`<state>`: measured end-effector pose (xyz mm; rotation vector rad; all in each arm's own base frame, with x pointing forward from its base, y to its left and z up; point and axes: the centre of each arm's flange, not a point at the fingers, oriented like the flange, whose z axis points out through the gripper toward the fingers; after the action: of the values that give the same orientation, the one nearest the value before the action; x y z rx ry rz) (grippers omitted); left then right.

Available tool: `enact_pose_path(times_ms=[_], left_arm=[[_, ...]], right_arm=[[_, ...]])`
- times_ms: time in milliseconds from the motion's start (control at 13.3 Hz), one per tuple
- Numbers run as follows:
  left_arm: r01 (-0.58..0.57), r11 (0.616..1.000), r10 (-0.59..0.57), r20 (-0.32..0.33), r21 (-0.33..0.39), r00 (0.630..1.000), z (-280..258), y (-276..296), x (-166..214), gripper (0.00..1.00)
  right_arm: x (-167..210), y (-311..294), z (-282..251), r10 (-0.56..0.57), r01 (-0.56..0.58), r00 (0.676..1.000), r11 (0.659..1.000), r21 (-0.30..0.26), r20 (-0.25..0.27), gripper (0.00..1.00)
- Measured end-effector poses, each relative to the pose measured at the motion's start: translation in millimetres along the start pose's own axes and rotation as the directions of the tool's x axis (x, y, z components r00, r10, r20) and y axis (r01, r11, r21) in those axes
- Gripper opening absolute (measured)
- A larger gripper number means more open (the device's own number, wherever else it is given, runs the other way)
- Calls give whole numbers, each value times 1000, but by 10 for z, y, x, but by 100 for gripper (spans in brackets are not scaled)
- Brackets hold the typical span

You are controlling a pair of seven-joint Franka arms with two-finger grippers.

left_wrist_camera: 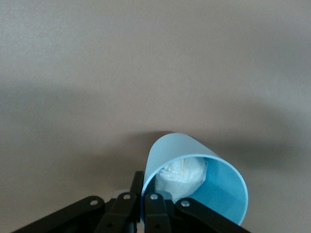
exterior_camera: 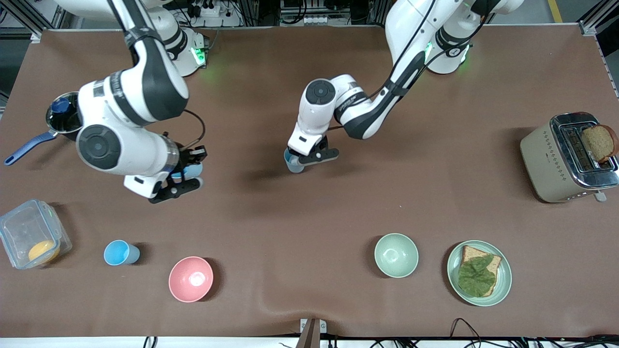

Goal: Stack blue cups with both arms
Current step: 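Carry the blue cup with the left gripper to mid-table and set it down, then release the cup with the left gripper while the right gripper carries its cup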

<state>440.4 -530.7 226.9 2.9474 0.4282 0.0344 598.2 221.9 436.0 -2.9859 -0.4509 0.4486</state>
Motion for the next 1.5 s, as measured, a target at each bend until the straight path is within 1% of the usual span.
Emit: enact_pose_path(times_ms=[225, 300, 450, 525, 600, 675, 750, 900, 975, 1050, 1125, 1200, 1350, 1500], left_arm=[[9, 1000, -9, -7, 1, 1000, 42, -10, 102, 4], [13, 1000, -13, -12, 1, 1000, 38, -20, 139, 10], [25, 1000, -25, -25, -2, 999, -2, -28, 233, 33], [29, 1000, -29, -33, -1, 999, -90, -17, 280, 42], [34, 999, -34, -41, 14, 999, -275, 0, 341, 53], [37, 999, -35, -56, 32, 998, -577, 20, 402, 64], [34, 998, -31, -80, 45, 996, -1005, 25, 477, 75], [5, 996, 6, -130, 91, 991, -2008, -151, 642, 96], [-19, 991, 38, -144, 134, 989, -2475, -329, 699, 100], [-47, 983, 74, -152, 175, 986, -2904, -548, 770, 100], [-59, 978, 93, -162, 200, 982, -3288, -797, 879, 100], [-51, 977, 88, -171, 209, 981, -3618, -1062, 1015, 100], [-27, 982, 61, -174, 189, 983, -4138, -1626, 1338, 100], [0, 983, 32, -175, 181, 984, -4410, -2133, 1641, 100]], right_arm=[[6, -105, 11, 17, -17, 1000, 1000, -4, -7, 4], [15, -104, 7, 22, -22, 1000, 1000, -4, -14, 4], [39, -98, 6, 24, -24, 999, 1000, -3, -33, 4], [49, -97, 5, 26, -27, 999, 1000, -3, -40, 4], [61, -98, 7, 31, -31, 998, 1000, -2, -46, 4], [76, -103, 15, 36, -36, 998, 999, 2, -53, 4], [96, -124, 24, 38, -38, 997, 999, 9, -62, 4], [117, -231, 77, 56, -55, 997, 998, 15, -62, 4], [131, -320, 117, 62, -61, 996, 998, 12, -61, 4], [151, -454, 163, 63, -63, 996, 998, 8, -65, 4], [172, -617, 214, 73, -73, 995, 997, 3, -70, 4], [191, -805, 274, 89, -89, 994, 996, -3, -70, 4], [252, -1184, 386, 107, -109, 991, 994, -14, -78, 4], [352, -1454, 500, 121, -123, 986, 992, -13, -115, 4]])
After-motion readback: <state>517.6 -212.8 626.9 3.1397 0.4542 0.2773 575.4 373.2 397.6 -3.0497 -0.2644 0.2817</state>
